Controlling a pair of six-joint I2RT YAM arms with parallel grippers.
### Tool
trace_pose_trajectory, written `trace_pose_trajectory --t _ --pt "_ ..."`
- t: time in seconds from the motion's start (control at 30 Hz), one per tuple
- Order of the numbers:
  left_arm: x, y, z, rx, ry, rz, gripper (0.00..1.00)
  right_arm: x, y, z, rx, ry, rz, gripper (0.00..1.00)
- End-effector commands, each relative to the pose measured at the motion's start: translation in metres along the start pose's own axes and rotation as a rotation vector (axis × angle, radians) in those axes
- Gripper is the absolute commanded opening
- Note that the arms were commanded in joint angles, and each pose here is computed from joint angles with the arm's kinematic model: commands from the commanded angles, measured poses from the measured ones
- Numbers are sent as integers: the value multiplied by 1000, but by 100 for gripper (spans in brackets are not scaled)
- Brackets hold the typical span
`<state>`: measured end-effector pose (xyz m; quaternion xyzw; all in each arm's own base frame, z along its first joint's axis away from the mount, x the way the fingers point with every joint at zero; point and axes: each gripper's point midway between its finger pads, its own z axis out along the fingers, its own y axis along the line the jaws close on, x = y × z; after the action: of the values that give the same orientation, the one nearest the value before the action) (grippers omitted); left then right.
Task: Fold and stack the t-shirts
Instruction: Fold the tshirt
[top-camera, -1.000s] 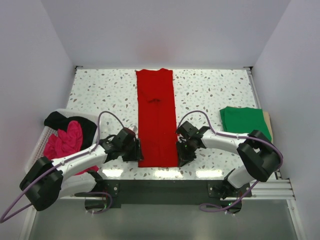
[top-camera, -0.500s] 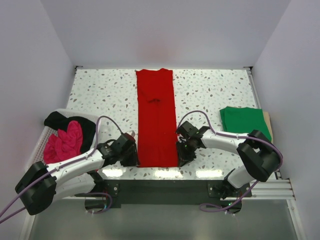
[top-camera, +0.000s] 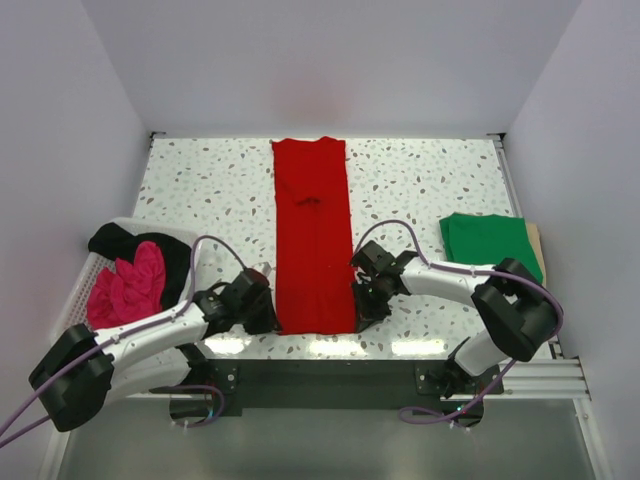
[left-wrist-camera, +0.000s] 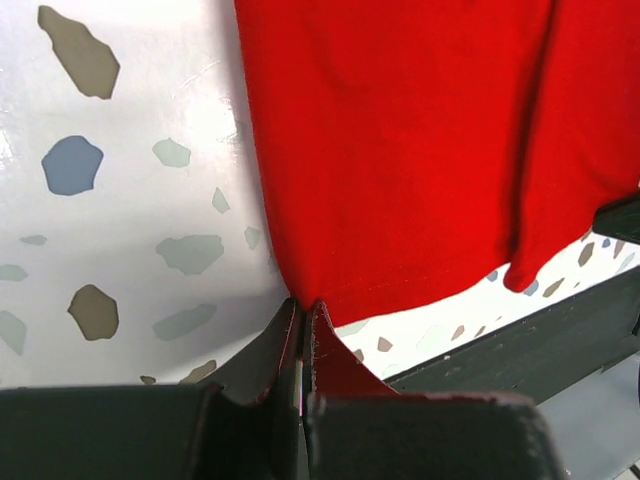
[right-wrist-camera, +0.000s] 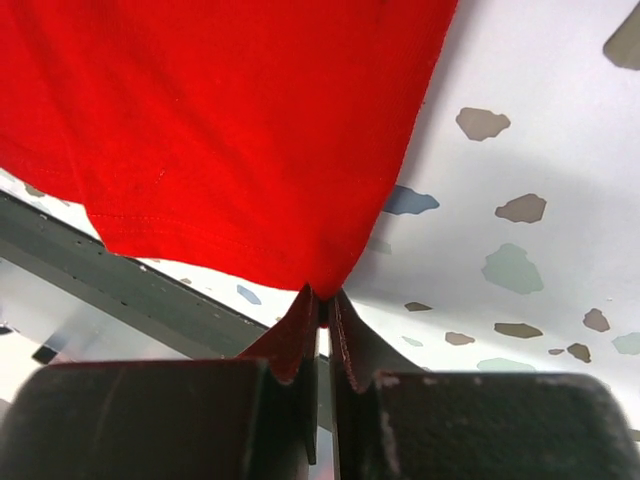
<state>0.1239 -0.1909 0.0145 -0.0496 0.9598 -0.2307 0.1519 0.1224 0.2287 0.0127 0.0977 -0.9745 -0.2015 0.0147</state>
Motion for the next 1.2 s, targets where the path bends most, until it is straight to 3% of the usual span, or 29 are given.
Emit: trace_pose_trajectory --t 0.0,0.33,0.63,1.17 --pt "-1 -4 -2 19 -15 2 0 -12 15 -11 -35 -45 -6 0" --pt "-53 -46 -38 85 -196 -1 0 -31 35 -60 -26 -154 2 0" --pt "-114 -67 -45 37 -299 94 0 -100 48 -98 22 -334 15 0" --pt "-241 -60 -18 22 -380 125 0 -231 19 -96 77 -392 60 0"
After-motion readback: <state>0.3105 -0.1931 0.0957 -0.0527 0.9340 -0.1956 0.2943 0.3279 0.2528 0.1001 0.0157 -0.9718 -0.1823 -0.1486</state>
